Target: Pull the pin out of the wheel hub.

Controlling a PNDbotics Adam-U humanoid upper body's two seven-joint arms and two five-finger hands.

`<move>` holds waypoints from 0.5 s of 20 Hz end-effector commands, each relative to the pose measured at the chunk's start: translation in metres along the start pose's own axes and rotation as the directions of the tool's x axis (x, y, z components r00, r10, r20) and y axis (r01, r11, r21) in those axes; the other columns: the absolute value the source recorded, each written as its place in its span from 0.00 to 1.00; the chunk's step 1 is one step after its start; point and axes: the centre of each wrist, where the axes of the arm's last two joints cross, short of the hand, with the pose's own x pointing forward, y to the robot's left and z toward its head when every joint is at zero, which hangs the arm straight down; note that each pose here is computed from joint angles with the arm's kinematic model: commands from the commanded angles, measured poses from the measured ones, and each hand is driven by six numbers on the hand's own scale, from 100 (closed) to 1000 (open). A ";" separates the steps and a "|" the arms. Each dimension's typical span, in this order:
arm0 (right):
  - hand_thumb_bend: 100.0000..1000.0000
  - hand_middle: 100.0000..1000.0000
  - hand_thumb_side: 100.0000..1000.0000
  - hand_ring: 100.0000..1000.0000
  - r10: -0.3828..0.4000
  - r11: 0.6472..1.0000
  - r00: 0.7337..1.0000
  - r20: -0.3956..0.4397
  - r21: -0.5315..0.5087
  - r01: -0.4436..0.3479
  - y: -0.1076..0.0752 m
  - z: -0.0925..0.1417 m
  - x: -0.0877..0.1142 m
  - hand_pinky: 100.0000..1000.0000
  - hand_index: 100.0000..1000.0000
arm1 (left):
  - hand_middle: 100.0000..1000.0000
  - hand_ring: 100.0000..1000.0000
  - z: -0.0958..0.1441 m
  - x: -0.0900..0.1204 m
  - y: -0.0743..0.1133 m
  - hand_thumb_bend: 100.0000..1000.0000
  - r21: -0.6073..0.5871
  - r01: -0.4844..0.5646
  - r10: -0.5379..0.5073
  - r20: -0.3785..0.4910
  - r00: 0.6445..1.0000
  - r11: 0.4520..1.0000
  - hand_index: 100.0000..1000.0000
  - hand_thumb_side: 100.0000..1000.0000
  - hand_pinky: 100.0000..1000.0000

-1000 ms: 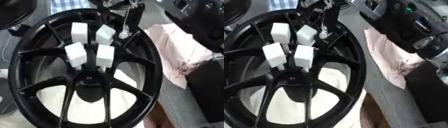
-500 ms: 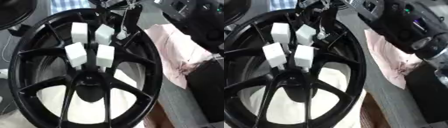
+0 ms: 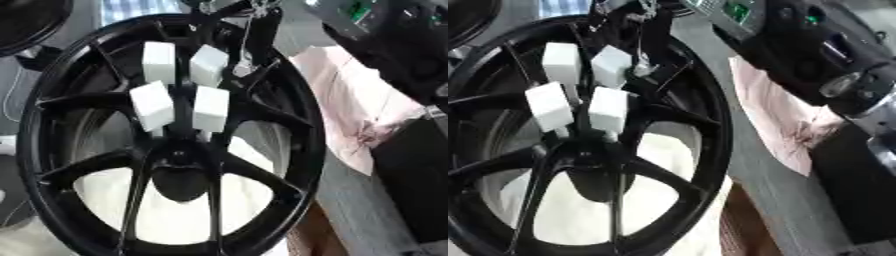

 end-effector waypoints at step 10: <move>0.03 0.41 0.00 0.67 -0.045 0.999 0.999 0.015 -0.024 0.046 -0.009 0.005 0.006 0.72 0.55 | 0.36 0.40 -0.007 0.011 0.007 0.35 -0.001 0.013 -0.013 0.033 0.999 1.000 0.62 0.73 0.63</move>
